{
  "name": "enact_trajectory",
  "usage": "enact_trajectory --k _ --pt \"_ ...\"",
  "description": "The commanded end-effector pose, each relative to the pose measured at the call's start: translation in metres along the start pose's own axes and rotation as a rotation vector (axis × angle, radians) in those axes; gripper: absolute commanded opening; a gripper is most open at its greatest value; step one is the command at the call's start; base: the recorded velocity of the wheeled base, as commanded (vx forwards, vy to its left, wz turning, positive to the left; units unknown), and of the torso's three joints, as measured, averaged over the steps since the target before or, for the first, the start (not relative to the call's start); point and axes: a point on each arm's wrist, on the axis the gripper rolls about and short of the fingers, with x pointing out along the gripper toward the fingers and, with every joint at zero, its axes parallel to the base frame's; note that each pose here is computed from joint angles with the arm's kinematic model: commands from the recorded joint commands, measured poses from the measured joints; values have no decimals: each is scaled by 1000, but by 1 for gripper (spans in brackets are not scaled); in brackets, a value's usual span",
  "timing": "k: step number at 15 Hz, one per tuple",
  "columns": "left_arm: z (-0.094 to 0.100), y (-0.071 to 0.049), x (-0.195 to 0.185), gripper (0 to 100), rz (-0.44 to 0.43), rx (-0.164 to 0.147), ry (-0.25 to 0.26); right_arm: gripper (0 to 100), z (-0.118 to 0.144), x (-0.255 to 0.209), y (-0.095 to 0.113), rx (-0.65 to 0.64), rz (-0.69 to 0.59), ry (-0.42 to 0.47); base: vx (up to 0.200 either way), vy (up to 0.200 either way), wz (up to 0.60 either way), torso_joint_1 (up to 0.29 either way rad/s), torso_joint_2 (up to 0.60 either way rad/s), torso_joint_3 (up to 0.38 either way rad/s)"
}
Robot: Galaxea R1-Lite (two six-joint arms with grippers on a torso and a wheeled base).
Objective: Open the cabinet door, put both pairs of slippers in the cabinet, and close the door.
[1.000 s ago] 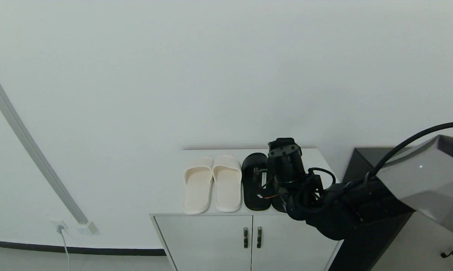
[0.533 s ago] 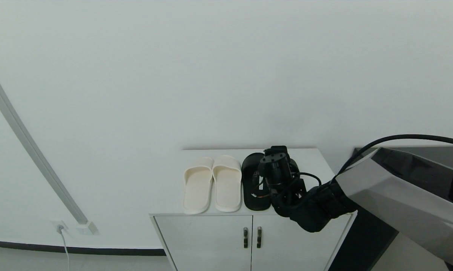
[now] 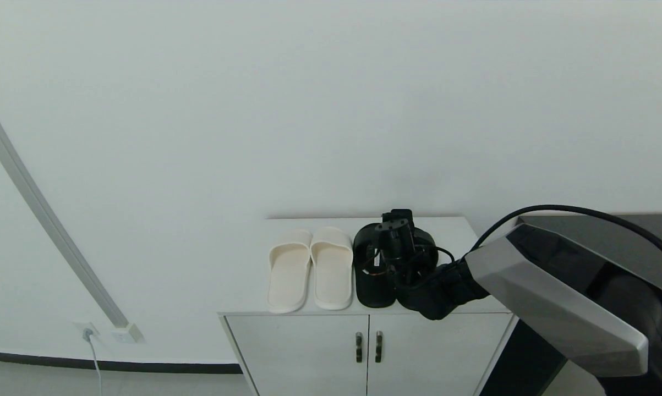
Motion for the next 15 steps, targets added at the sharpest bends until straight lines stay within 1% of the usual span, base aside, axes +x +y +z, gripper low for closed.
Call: enact_trajectory --k 1,9,11,12,14,15 --pt "0 0 0 0 1 0 1 0 -2 3 1 2 -2 -2 0 0 0 0 0 0" --pt "0 0 0 0 1 0 1 0 2 -2 -2 1 -34 -13 0 0 0 0 0 0" --pt "0 0 0 0 1 0 1 0 21 -17 -7 8 -21 -27 0 0 0 0 0 0" --pt "0 0 0 0 1 -2 1 0 31 -35 -13 -21 0 -22 0 0 0 0 0 0" --pt "0 0 0 0 1 -2 1 0 48 -73 -15 -38 103 -33 0 0 0 0 0 0" --pt "0 0 0 0 1 -2 1 0 53 -84 -18 -44 127 -39 0 0 0 0 0 0"
